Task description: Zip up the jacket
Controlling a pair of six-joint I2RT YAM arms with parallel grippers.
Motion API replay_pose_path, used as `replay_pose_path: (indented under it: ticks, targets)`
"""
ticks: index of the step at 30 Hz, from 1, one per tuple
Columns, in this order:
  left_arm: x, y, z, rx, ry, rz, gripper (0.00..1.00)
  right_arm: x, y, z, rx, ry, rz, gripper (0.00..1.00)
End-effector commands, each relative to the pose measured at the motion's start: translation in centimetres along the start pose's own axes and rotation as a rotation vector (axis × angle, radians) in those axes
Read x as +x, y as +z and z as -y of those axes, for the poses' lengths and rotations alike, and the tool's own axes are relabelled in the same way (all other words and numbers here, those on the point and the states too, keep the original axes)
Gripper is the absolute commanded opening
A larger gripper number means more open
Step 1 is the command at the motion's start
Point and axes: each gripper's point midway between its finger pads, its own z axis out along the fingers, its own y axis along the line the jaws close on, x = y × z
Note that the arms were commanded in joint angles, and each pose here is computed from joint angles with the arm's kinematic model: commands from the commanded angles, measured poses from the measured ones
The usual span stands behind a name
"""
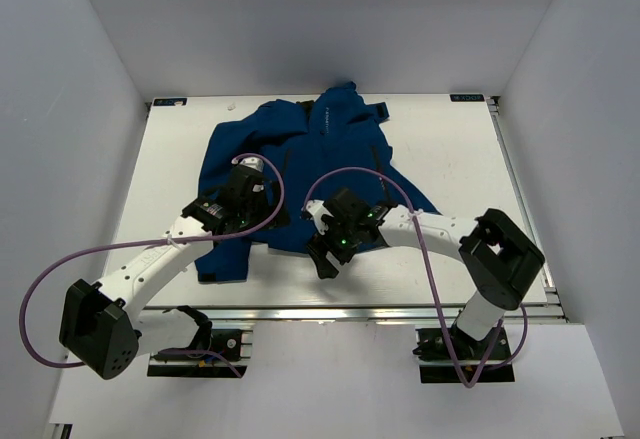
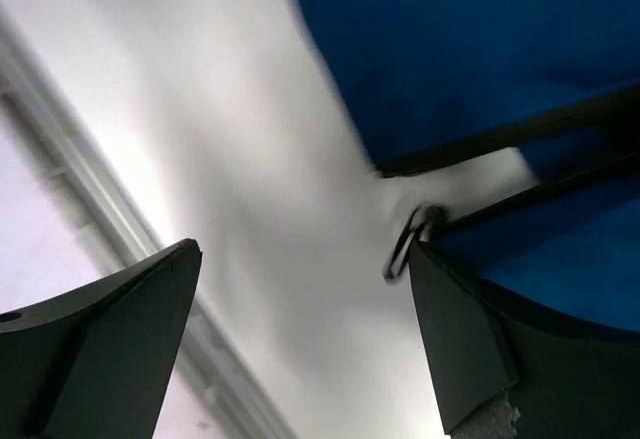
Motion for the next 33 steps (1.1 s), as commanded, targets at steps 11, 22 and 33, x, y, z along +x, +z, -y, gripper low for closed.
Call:
replay_pose_path:
  ticks: [11,22,33]
  targets:
    - [-0.5,-1.2,-0.3,-0.002,-0.008,0.041,0.98,-3.3,-4.2,-1.0,0.047,0.115,0.128,0.89]
    - [-0.3,-0.8,-0.5,-0.017,-0.002,0.025,0.98,-3.3,-5.7,6.5,0.494,0.347,0.182,0.89]
    - [0.0,-0.5,-0.3,-0.001,0.002,0.019,0.98,-2.8,-3.5,7.7,0.545,0.41,0.139,0.89]
